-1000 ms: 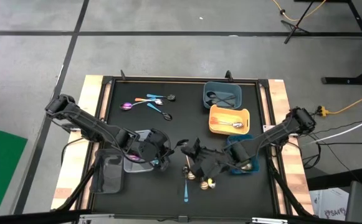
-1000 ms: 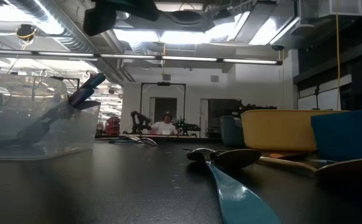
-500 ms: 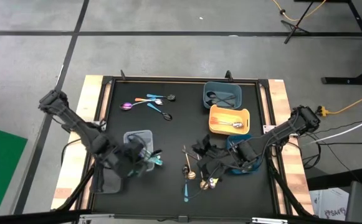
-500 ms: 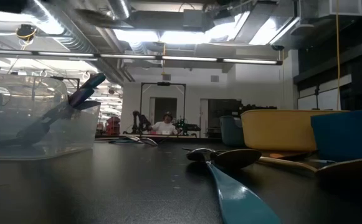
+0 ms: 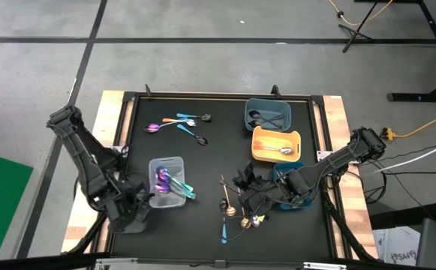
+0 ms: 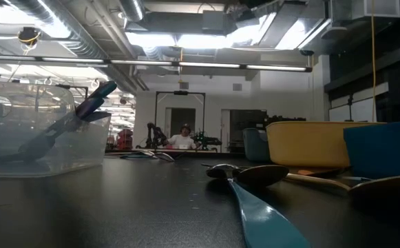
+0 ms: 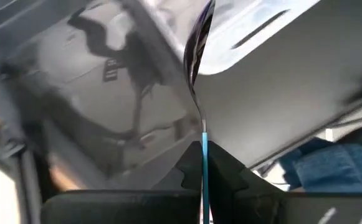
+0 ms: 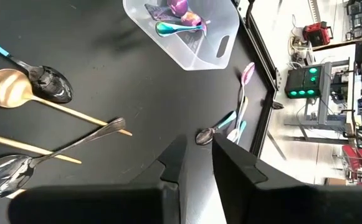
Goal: Sort silverware by color (type)
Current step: Put the light blue spoon into the black bin
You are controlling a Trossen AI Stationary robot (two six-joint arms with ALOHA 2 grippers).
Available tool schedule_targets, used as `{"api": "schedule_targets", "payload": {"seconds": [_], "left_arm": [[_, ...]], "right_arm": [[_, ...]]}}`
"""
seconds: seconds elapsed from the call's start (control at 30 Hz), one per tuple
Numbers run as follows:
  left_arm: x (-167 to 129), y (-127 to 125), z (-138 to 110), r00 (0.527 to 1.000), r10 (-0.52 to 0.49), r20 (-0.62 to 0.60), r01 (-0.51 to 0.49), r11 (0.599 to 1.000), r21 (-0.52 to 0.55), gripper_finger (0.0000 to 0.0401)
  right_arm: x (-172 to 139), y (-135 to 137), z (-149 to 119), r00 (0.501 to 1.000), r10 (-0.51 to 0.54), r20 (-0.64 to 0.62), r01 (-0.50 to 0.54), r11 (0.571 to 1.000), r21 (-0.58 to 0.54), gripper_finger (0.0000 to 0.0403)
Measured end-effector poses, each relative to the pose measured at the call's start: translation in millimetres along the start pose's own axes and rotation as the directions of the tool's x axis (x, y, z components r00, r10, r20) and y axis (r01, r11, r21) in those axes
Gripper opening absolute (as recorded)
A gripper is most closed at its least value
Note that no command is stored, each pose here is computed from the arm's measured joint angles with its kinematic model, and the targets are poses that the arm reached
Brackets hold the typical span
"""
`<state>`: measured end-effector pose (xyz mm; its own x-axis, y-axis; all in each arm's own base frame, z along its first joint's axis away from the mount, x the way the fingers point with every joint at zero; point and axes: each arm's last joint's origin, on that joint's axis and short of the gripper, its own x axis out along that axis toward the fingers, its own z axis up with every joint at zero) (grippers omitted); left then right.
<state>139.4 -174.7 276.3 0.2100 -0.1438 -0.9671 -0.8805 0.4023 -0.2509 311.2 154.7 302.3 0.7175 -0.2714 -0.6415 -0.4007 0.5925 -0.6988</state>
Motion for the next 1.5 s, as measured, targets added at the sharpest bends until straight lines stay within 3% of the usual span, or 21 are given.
{"api": "schedule_targets", "payload": {"seconds": [0.33,0.6,1.07,1.5], "left_arm": [[-1.7,14.6,-13.2,0.997,0.074,-0.006,-0.074,0.997,-0.030,0.0000],[0.4,23.2,-15.2,0.986,0.157,0.047,-0.149,0.979,-0.140,0.0000],[46.6,22.8,-21.2,0.932,0.328,0.156,-0.301,0.937,-0.175,0.0000],[91.5,17.0,-30.0,0.849,0.459,0.263,-0.421,0.887,-0.191,0.0012]], "right_arm": [[0.0,0.5,0.3,1.000,0.018,0.010,-0.018,0.999,0.041,0.0067],[0.0,1.0,0.5,0.999,0.034,0.018,-0.035,0.998,0.052,0.0067],[-0.3,4.3,2.2,0.986,0.146,0.077,-0.161,0.949,0.271,0.0067],[-0.3,5.1,2.7,0.981,0.171,0.091,-0.190,0.937,0.293,0.0067]]}}
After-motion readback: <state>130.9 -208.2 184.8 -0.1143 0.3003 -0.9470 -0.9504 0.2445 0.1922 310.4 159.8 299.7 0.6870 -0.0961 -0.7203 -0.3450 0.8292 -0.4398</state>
